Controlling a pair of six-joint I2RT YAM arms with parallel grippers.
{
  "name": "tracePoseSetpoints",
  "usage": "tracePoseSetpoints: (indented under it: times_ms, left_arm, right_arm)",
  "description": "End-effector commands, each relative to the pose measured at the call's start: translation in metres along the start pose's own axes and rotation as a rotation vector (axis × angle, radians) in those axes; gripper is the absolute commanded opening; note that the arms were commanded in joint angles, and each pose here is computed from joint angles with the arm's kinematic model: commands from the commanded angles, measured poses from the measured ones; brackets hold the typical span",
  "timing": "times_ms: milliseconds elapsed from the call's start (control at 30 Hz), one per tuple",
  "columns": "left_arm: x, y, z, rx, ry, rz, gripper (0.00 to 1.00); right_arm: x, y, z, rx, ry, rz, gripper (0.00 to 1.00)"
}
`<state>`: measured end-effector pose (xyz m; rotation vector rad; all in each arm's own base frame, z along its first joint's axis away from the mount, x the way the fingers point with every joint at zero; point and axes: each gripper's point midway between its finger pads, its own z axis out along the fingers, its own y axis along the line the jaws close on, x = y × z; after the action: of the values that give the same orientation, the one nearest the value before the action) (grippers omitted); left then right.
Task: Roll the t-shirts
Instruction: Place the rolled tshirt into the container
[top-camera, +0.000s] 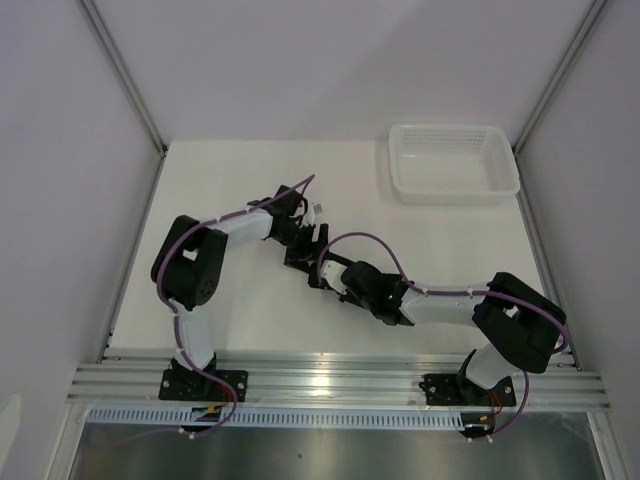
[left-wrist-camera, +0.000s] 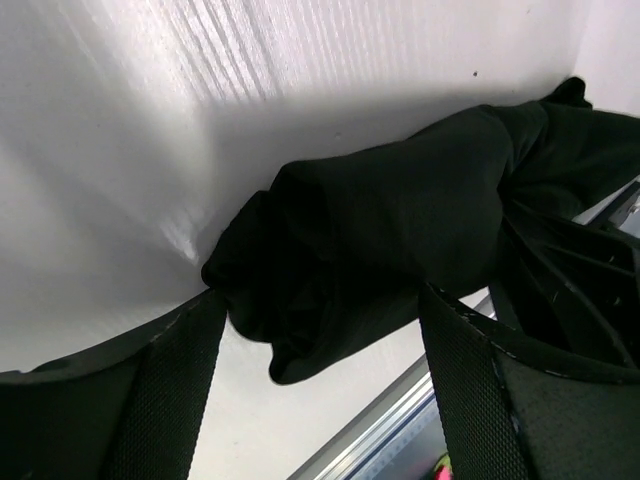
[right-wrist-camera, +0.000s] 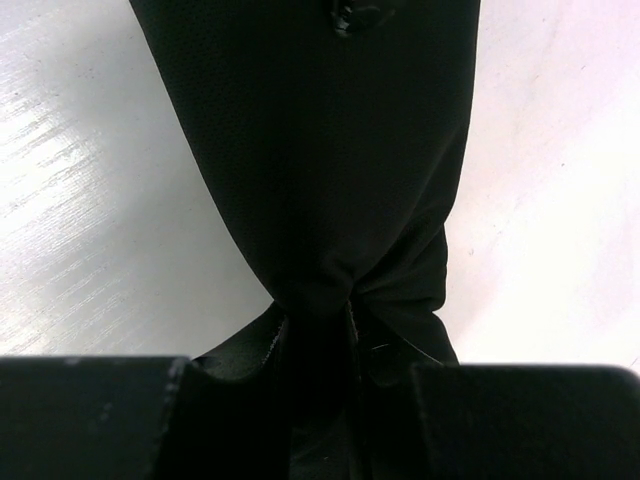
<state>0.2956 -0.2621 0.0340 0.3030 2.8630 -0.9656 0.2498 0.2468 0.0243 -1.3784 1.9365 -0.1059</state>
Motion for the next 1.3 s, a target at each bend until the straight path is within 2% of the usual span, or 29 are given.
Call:
tracePoseSetpoints:
  times_ms: [0, 200, 333, 367, 400, 467, 500, 567, 600, 667, 700, 767, 800, 933, 967, 1000, 1200, 1267]
  left_arm:
    - [-0.001, 0.002, 0.009, -0.012, 0.015, -0.036, 0.81]
    - [0.005, 0.009, 0.014, -0.022, 0.030, -0.057, 0.77]
    - [0.004, 0.009, 0.016, -0.018, 0.032, -0.056, 0.66]
    - [0.006, 0.010, 0.015, -0.021, 0.034, -0.055, 0.61]
    - [0.008, 0.012, 0.015, -0.022, 0.036, -0.052, 0.50]
    - [0.010, 0.014, 0.014, -0.023, 0.034, -0.051, 0.39]
    - [0.010, 0.015, 0.014, -0.022, 0.035, -0.044, 0.28]
    - [0.012, 0.017, 0.013, -0.023, 0.035, -0.045, 0.18]
    - [0.013, 0.016, 0.013, -0.018, 0.036, -0.043, 0.11]
    - [0.014, 0.015, 0.012, -0.011, 0.034, -0.040, 0.04]
    - [0.014, 0.015, 0.011, -0.011, 0.029, -0.036, 0.01]
    - [0.012, 0.015, 0.009, -0.015, 0.021, -0.027, 0.01]
    - [0.011, 0.016, 0.007, -0.020, 0.011, -0.017, 0.01]
    - [0.009, 0.022, 0.001, -0.033, -0.006, -0.009, 0.01]
    - [0.010, 0.023, 0.001, -0.035, -0.006, -0.009, 0.01]
    - [0.009, 0.023, 0.001, -0.031, -0.014, -0.003, 0.01]
    - [0.011, 0.021, 0.000, -0.017, -0.019, 0.001, 0.01]
    - [0.010, 0.019, -0.001, -0.013, -0.022, 0.004, 0.01]
  right_arm:
    - [0.014, 0.024, -0.003, -0.108, 0.027, -0.029, 0.04]
    - [0.019, 0.027, -0.002, -0.122, 0.035, -0.043, 0.04]
    - [0.014, 0.027, -0.003, -0.130, 0.016, -0.056, 0.04]
    - [0.014, 0.027, -0.004, -0.133, 0.013, -0.055, 0.04]
    - [0.012, 0.026, -0.004, -0.131, 0.006, -0.055, 0.04]
    - [0.011, 0.026, -0.005, -0.133, -0.002, -0.061, 0.04]
    - [0.009, 0.026, -0.005, -0.132, -0.008, -0.061, 0.04]
    - [0.007, 0.025, -0.005, -0.136, -0.015, -0.070, 0.05]
    - [0.006, 0.025, -0.005, -0.137, -0.017, -0.071, 0.08]
    - [0.004, 0.025, -0.004, -0.140, -0.019, -0.075, 0.13]
    - [0.005, 0.025, -0.004, -0.141, -0.011, -0.074, 0.23]
    - [0.002, 0.022, -0.004, -0.138, -0.002, -0.055, 0.38]
    - [0.005, 0.022, -0.006, -0.142, 0.014, -0.052, 0.49]
    - [-0.006, 0.016, -0.019, -0.144, 0.010, -0.019, 0.58]
    - [-0.016, 0.011, -0.026, -0.137, -0.016, -0.008, 0.74]
    - [-0.021, 0.009, -0.031, -0.131, -0.026, 0.008, 0.82]
    - [-0.051, 0.006, -0.063, -0.196, -0.125, 0.058, 0.85]
    - [-0.071, -0.008, -0.072, -0.184, -0.180, 0.226, 0.90]
